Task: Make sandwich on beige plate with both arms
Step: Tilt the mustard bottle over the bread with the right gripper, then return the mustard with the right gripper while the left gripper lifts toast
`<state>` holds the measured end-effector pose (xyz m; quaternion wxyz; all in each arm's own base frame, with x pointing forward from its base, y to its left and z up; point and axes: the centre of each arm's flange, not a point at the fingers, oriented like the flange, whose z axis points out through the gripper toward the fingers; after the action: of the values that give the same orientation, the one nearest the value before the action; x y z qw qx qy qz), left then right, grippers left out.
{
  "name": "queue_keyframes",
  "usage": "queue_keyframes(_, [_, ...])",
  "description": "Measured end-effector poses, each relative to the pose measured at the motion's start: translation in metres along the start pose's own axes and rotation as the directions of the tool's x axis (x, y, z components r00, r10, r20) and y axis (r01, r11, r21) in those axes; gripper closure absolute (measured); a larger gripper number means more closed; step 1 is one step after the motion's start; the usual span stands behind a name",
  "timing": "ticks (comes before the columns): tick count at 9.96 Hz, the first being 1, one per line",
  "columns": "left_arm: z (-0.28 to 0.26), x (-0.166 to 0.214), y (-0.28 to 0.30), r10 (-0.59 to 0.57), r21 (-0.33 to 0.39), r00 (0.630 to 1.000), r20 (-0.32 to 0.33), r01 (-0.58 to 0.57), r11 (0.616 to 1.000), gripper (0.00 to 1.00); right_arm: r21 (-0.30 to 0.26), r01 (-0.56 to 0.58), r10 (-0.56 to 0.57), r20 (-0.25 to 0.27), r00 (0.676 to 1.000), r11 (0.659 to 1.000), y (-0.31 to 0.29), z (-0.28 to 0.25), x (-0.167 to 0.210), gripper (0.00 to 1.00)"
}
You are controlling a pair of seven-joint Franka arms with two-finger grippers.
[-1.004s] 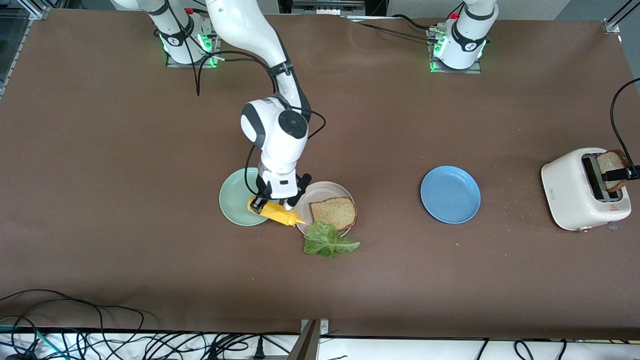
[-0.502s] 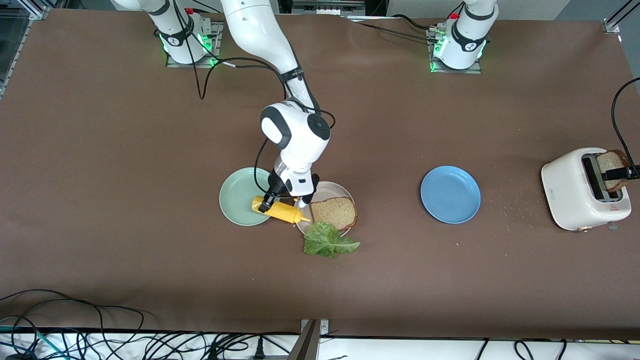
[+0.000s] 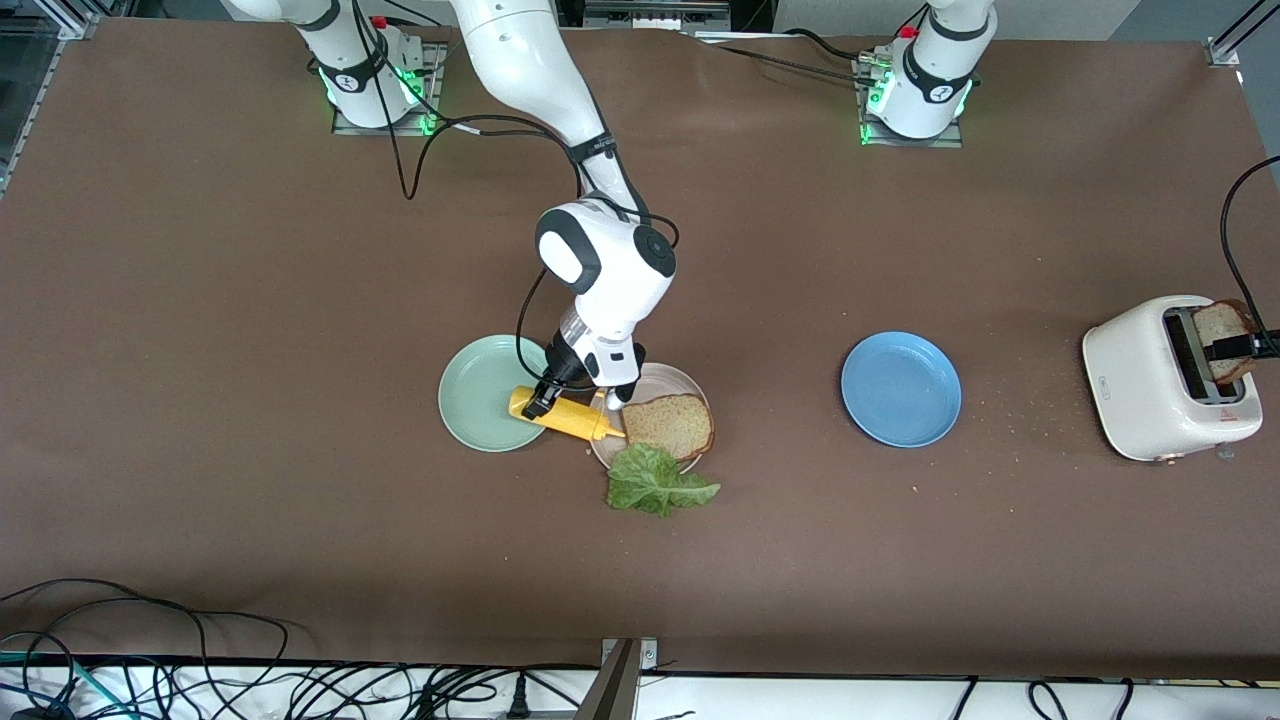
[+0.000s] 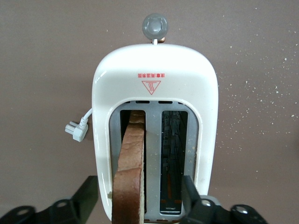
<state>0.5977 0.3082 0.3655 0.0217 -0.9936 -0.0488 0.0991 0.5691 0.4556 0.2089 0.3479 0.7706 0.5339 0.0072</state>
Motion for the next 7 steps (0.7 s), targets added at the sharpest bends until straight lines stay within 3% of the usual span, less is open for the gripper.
queue_keyframes(4, [0.001, -0.001, -0.002, 0.002, 0.0, 1.0, 0.003, -0.002, 1.0, 0.85, 0.001, -0.001, 0.001, 0.009, 1.0, 1.0, 0.001, -0.002, -0.001, 0.67])
queue_keyframes(7, [0.001, -0.001, -0.002, 0.004, 0.0, 1.0, 0.002, -0.004, 1.0, 0.86, -0.017, -0.023, 0.023, 0.02, 1.0, 1.0, 0.022, -0.013, -0.007, 0.67])
